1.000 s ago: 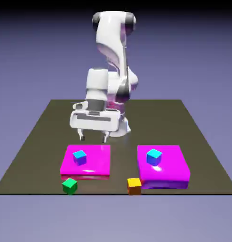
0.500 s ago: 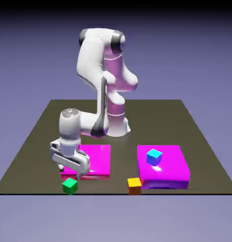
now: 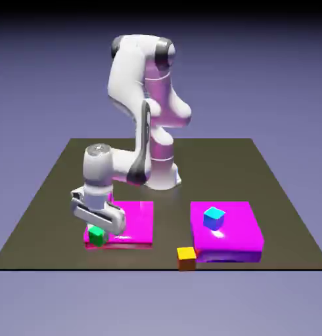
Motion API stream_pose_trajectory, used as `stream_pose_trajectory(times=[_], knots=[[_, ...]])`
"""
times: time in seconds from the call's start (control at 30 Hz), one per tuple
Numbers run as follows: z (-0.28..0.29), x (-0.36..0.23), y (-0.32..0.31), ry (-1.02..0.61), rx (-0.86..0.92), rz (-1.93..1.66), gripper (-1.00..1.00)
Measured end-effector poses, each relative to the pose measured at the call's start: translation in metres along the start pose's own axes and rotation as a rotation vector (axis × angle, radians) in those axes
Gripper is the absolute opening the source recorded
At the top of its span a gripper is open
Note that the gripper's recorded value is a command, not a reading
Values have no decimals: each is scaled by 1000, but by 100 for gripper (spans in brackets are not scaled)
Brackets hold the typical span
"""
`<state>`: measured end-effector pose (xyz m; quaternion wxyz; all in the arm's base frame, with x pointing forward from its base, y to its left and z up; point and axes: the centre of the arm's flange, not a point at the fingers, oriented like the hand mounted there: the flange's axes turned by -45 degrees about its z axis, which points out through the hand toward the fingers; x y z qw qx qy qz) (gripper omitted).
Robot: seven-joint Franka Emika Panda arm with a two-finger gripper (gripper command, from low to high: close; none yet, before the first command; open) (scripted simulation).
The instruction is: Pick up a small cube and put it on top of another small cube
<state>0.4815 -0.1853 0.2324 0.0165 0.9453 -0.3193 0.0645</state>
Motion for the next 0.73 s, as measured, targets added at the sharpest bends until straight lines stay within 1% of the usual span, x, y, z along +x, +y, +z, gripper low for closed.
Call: stream_pose_trajectory(times=[0.37, 0.43, 0.6, 0.63, 0.7, 0.73], knots=[[-80, -76, 32, 5, -30, 157, -100], [-81, -78, 33, 5, -31, 159, -100], [-22, -79, 34, 6, -32, 159, -100], [-11, -80, 35, 5, -32, 160, 100], [-11, -80, 34, 5, -32, 159, 100], [-23, -79, 34, 5, -33, 161, 100]])
